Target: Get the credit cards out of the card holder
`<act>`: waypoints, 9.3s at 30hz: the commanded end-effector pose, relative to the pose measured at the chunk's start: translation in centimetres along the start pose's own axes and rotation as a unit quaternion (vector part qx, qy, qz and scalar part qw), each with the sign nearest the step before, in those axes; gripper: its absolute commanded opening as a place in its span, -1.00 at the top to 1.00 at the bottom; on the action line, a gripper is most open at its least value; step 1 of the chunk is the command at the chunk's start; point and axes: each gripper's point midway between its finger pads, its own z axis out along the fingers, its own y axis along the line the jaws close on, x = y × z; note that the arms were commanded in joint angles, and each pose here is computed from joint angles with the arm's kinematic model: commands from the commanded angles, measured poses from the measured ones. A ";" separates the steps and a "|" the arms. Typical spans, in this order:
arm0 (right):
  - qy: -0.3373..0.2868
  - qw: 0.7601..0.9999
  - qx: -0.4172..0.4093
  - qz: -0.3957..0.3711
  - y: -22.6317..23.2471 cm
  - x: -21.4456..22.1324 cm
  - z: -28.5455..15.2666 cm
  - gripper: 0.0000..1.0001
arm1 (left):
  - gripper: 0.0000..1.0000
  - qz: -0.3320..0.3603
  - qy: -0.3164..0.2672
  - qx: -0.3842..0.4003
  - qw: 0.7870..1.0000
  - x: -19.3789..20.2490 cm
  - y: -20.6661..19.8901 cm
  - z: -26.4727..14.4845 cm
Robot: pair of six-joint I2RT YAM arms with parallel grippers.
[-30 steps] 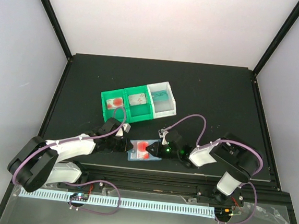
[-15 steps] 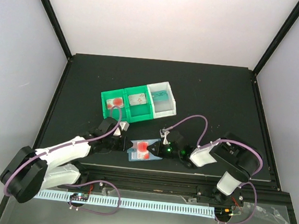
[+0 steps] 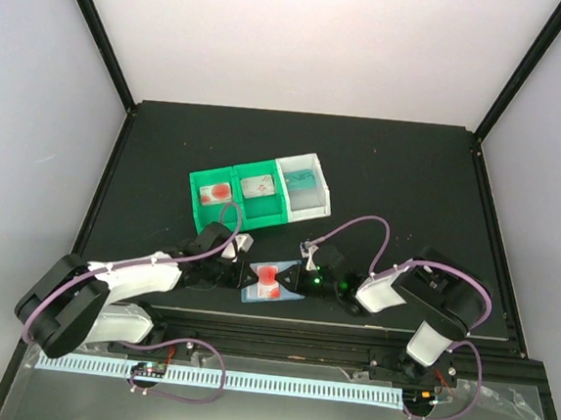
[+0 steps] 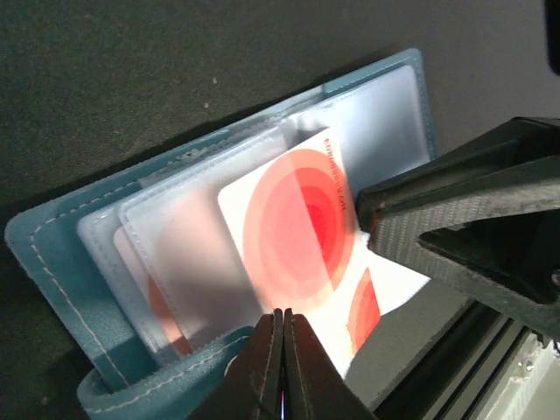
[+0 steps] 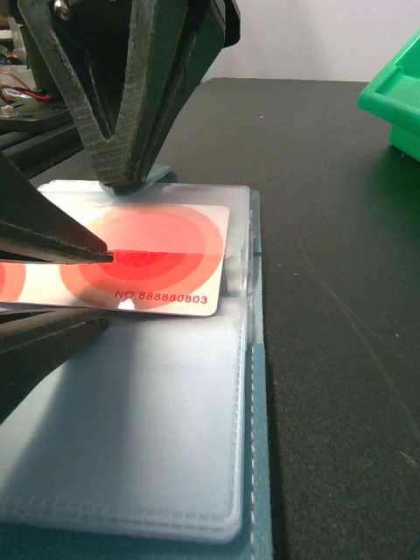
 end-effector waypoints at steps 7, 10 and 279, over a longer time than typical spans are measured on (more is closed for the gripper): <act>0.001 1.000 0.004 0.004 -0.7 0.2 0.1 0.64 | 0.94 -0.002 0.010 -0.028 1.000 0.0 1.3 1.4; 0.000 1.000 0.001 0.000 -0.5 0.1 0.1 0.67 | 0.94 -0.003 0.010 -0.030 0.999 0.0 1.5 1.4; -0.212 0.965 -0.112 -0.109 8.8 -2.4 -18.9 -1.00 | 0.97 -0.155 -0.186 -0.162 0.957 -23.2 11.3 -12.0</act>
